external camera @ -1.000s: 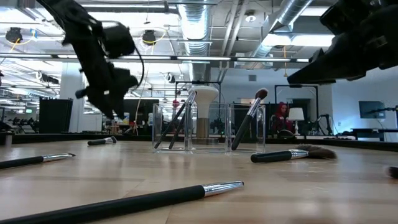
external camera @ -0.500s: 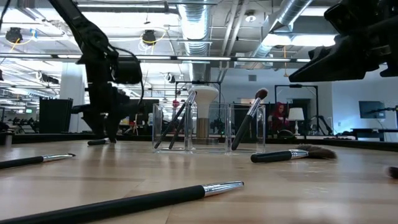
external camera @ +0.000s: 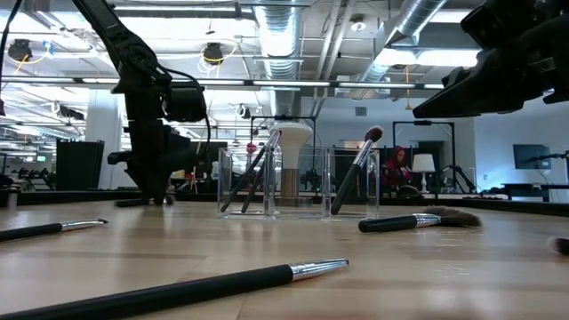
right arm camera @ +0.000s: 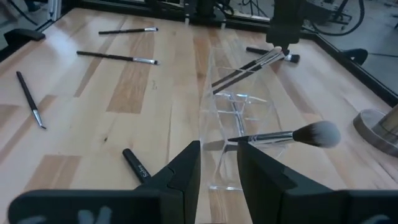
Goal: Put items in baskets/containers
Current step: Put the black foundation brush into the transparent organizer
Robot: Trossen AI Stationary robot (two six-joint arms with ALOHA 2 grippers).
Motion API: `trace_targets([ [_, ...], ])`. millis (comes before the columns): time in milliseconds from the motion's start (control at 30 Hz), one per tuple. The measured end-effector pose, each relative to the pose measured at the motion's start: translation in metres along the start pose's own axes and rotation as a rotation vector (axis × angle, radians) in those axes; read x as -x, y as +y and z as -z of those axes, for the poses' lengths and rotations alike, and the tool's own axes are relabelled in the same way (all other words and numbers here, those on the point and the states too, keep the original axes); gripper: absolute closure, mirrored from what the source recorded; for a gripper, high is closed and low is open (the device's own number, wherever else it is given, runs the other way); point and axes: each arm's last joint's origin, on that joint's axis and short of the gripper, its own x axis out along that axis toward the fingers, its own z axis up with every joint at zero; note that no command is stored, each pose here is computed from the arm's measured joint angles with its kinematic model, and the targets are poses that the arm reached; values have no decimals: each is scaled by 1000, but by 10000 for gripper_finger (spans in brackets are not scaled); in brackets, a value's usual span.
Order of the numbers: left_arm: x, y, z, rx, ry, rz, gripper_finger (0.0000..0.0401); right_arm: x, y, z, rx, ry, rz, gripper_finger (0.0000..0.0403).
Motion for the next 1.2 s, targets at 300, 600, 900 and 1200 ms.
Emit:
trace_targets([
  [300,4,0,3,-95,1,-9,350,-1,-2,-3,-48,-25,32,308],
  [600,76,-43,34,-298,-243,236,373,-11,-15,-19,-94,-194,101,308],
  [900,176,-78,89,-487,-793,594,363,4,-23,-56,-76,-554,160,308],
  [1200,201,-111,100,-539,-1217,781,358,-9,-33,-95,16,-684,28,308],
])
